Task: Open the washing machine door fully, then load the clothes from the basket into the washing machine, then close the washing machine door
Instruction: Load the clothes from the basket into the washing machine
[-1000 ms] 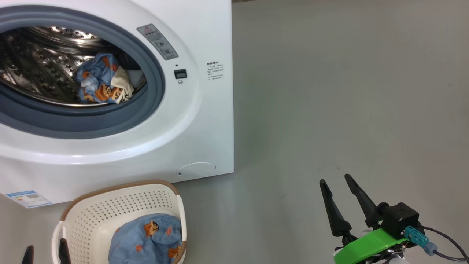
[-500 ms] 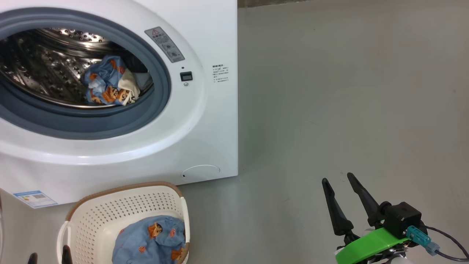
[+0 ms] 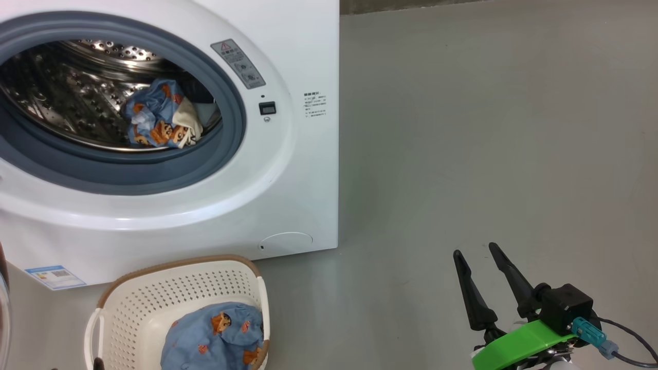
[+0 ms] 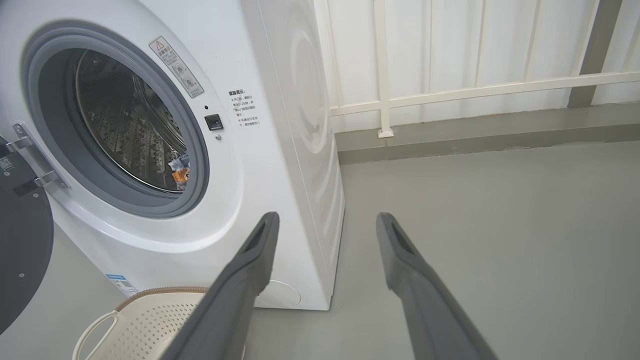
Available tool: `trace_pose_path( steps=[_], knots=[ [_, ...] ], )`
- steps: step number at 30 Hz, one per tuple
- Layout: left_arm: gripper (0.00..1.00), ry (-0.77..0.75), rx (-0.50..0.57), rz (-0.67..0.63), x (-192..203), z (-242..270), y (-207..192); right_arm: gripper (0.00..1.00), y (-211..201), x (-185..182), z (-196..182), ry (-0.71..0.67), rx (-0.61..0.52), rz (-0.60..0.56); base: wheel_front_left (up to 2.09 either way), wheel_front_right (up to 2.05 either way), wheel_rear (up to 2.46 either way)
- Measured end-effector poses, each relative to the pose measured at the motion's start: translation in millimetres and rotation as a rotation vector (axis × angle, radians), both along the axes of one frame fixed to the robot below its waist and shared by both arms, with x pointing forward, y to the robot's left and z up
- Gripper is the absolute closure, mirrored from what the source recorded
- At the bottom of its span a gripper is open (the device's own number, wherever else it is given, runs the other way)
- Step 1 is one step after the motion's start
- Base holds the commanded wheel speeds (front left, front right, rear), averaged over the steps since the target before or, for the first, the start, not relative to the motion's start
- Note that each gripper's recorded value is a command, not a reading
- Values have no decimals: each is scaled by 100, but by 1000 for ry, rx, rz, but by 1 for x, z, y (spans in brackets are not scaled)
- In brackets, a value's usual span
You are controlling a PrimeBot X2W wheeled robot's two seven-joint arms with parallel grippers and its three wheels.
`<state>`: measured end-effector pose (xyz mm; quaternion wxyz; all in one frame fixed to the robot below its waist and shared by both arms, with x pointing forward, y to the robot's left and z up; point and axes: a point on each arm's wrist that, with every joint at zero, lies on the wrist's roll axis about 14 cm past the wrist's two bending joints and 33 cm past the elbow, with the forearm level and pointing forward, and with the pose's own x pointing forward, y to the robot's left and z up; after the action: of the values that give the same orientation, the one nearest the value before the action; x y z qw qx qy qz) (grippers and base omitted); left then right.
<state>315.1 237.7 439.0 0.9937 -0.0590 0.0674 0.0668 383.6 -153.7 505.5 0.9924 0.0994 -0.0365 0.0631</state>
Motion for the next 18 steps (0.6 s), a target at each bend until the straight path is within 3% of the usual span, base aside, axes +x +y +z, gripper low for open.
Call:
trace_pose_path(
  steps=[18],
  knots=[
    [0, 106, -30, -10, 11, -34, -7, 0, -2, 9, -27, 75, -10, -4, 0, 0, 0]
  ],
)
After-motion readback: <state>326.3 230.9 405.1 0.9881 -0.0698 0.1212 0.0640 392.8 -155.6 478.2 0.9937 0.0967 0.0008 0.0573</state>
